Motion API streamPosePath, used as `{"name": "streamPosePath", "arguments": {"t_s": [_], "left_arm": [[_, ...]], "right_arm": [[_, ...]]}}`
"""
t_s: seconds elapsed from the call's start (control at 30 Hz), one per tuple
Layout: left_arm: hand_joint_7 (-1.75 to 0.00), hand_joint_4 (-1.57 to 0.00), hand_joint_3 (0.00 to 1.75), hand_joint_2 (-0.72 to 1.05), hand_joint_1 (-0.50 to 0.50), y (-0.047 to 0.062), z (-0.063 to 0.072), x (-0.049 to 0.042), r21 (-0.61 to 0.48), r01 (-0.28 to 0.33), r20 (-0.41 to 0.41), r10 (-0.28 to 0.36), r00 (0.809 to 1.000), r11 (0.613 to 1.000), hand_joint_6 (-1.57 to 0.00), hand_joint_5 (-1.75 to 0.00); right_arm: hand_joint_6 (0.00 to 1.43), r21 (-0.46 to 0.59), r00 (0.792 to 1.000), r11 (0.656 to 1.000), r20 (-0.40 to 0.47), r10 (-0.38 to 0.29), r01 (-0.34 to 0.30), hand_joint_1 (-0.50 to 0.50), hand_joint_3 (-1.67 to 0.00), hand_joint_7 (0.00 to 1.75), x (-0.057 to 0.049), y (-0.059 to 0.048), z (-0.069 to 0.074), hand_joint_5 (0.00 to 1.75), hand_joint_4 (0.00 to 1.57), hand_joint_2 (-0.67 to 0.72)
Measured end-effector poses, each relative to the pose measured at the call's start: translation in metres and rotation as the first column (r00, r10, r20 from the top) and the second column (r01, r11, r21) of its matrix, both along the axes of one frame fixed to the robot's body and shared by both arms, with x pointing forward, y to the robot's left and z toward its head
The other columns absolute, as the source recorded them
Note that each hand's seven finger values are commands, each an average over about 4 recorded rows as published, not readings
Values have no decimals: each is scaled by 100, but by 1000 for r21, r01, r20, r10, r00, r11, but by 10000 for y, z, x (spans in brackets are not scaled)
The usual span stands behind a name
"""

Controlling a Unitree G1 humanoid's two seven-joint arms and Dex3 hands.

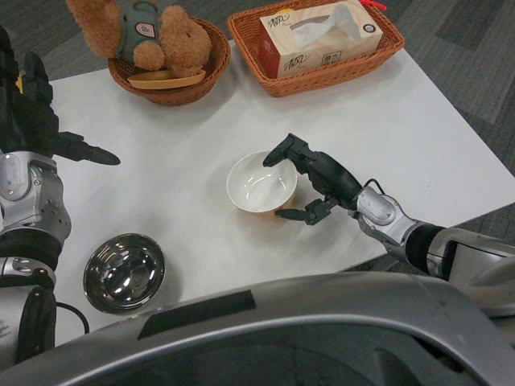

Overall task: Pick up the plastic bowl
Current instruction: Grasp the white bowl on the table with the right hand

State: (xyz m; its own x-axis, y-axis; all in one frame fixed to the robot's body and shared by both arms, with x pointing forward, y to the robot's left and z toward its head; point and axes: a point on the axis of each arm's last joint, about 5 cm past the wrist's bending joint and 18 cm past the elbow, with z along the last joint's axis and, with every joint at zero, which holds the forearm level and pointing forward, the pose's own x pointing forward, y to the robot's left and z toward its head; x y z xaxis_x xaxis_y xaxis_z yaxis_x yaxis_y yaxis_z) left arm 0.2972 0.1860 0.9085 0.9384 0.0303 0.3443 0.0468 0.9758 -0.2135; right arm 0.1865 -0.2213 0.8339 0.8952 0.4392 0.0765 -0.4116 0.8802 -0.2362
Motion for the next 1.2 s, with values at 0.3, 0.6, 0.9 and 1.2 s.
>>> {"name": "streamPosePath", "arguments": {"t_s": [0.3, 0.6, 0.9, 1.2], "left_arm": [[0, 0, 0, -50, -50, 0, -2, -1, -5, -1, 0, 1, 1000, 1000, 0, 0], [0, 0, 0, -55, -50, -20, 7, -19, -16, 4, 20, -4, 1000, 1000, 0, 0], [0, 0, 0, -46, -50, -106, 1, -72, -51, 18, 63, -14, 998, 999, 0, 0], [0, 0, 0, -46, -50, -98, -28, -132, -66, -1, 89, 6, 996, 998, 0, 0]], "right_arm": [[0, 124, 992, 990, 101, -78, 65, -42, -135, 147, 100, 29, 135, 175, 29, -54], [0, 202, 957, 978, 269, -111, 56, -42, -143, 154, 252, 35, 431, 175, 36, -57], [0, 221, 912, 973, 380, -153, 71, -42, -143, 154, 403, -70, 708, 175, 40, -54], [0, 214, 898, 974, 409, -159, 75, -42, -151, 154, 457, -102, 796, 175, 49, -57]]}}
